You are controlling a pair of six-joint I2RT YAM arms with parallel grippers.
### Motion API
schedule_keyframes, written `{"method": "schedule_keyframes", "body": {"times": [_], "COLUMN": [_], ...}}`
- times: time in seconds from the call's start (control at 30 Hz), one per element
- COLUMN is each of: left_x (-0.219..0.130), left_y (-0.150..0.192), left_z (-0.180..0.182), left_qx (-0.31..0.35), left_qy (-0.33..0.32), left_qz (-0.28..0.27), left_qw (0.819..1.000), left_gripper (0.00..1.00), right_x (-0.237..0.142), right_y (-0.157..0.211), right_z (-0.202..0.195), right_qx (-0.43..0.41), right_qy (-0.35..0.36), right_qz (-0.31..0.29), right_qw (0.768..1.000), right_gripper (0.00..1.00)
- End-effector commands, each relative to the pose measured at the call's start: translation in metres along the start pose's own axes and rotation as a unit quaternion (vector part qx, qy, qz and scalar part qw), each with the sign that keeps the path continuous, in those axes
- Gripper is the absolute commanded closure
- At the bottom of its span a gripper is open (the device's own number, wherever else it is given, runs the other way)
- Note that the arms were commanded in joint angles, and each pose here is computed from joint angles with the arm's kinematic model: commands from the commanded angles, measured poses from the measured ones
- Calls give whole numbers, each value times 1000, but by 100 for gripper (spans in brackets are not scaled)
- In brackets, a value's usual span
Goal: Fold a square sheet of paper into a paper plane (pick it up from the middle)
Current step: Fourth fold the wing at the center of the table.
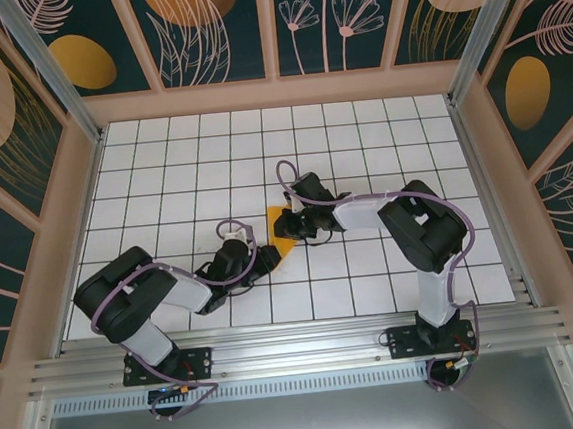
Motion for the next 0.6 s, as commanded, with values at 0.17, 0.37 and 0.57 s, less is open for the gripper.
{"method": "schedule_keyframes", "body": {"times": [0.17, 0.37, 0.57], "left_x": [-3, -5, -4], "left_y": [17, 17, 19], "left_z": [45, 50, 50], "left_qx": [60, 63, 47], "left_qy": [-115, -131, -125], "left_qz": [48, 48, 51], "left_qw": [990, 988, 990], "left_gripper": [77, 91, 100], "right_x": [-4, -6, -17], "right_y": [-7, -8, -12], "right_z": [11, 14, 17], "right_qx": [-5, -7, -13], "right_qy": [-4, -7, -6], "right_qz": [-12, -14, -36], "right_qw": [1000, 1000, 999], "right_gripper": [85, 85, 84]}}
Point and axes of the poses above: each hand's point on the last joint's axis, 136 mm out from that joint toward the fingers, its own x axis out along the fingers, its own z axis along the line the jaws close on, y = z × x, the point moved 2 cm from there along -x, back along the fingers, and after that the axes turned 7 degrees about x, right-handed, at the moved point
